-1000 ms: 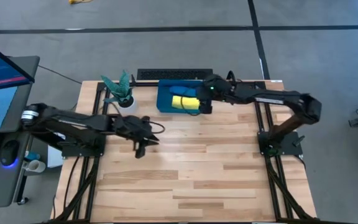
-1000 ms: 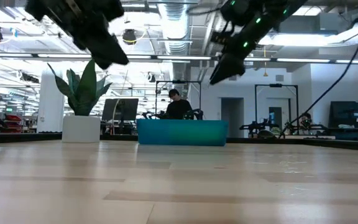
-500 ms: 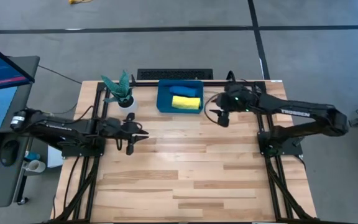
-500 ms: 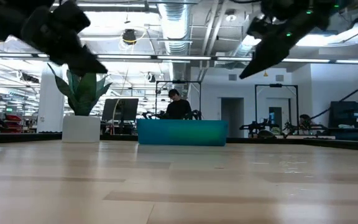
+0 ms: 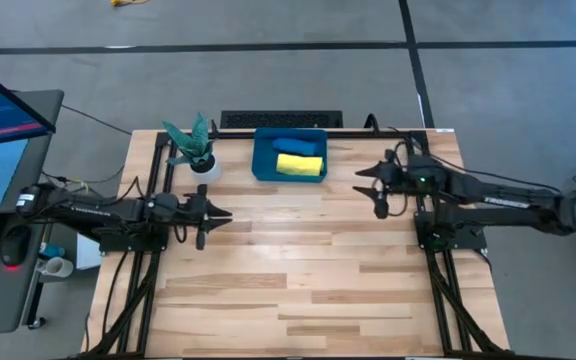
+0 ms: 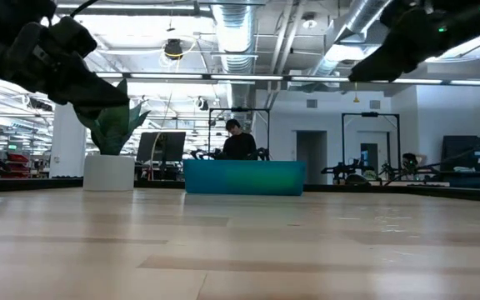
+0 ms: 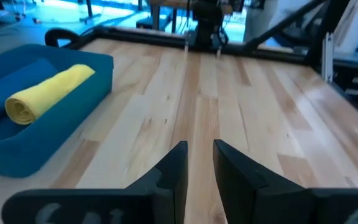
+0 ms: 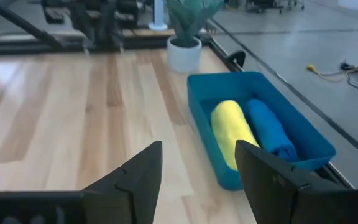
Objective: Roll microfiber towels into tight, uniform cylinder then place into a basket
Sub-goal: Return to Home Position
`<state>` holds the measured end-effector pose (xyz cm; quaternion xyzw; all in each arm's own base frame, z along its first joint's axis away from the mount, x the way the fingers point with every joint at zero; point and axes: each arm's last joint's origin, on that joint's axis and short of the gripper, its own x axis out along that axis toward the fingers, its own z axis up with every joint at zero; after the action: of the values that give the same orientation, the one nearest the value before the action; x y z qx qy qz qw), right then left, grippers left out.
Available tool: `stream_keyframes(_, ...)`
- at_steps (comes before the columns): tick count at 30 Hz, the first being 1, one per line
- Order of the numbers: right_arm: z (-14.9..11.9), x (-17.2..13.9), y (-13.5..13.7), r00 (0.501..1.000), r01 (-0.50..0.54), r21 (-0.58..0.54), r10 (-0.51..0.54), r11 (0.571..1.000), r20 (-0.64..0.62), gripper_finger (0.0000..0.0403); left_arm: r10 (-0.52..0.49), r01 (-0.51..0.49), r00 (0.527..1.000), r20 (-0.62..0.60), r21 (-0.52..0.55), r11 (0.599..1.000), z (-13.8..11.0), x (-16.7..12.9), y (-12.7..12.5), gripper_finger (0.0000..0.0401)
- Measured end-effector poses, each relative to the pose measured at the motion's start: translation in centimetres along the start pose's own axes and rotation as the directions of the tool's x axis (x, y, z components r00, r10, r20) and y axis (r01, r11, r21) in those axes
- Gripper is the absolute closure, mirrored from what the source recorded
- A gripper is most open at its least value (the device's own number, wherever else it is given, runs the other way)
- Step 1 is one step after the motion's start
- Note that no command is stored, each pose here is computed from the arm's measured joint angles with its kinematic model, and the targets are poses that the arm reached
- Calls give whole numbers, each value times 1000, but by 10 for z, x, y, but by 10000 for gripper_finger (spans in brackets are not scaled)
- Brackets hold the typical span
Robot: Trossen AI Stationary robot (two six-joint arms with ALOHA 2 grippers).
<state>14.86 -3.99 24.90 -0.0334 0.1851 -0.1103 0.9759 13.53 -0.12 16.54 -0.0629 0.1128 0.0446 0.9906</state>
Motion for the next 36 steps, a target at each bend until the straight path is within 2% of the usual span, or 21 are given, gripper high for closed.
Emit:
stream_keyframes(4,-15,-9,5,999,-19,34,18,999,34,177,-8,11,998,67,-31,999,-14,-5,3,335)
stream_keyframes(7,-27,-14,9,998,-35,58,32,998,52,177,4,-1,998,62,-57,998,-15,-7,3,335)
stream_keyframes(19,-79,-36,18,978,-85,161,52,983,203,178,-55,70,976,209,-62,996,-2,-19,-2,335)
stream_keyframes(24,-85,-40,21,974,-106,157,71,982,214,178,-92,106,955,284,-36,994,4,-26,-5,335)
stream_keyframes(28,-84,-40,19,977,-49,156,15,986,211,178,-100,103,935,340,8,995,8,-33,-5,335)
stream_keyframes(31,-84,-40,18,975,3,138,-34,990,218,178,-93,82,941,327,49,995,5,-35,-4,335)
stream_keyframes(36,-90,-35,18,978,19,130,-45,991,205,178,-58,44,956,288,55,997,0,-36,-2,335)
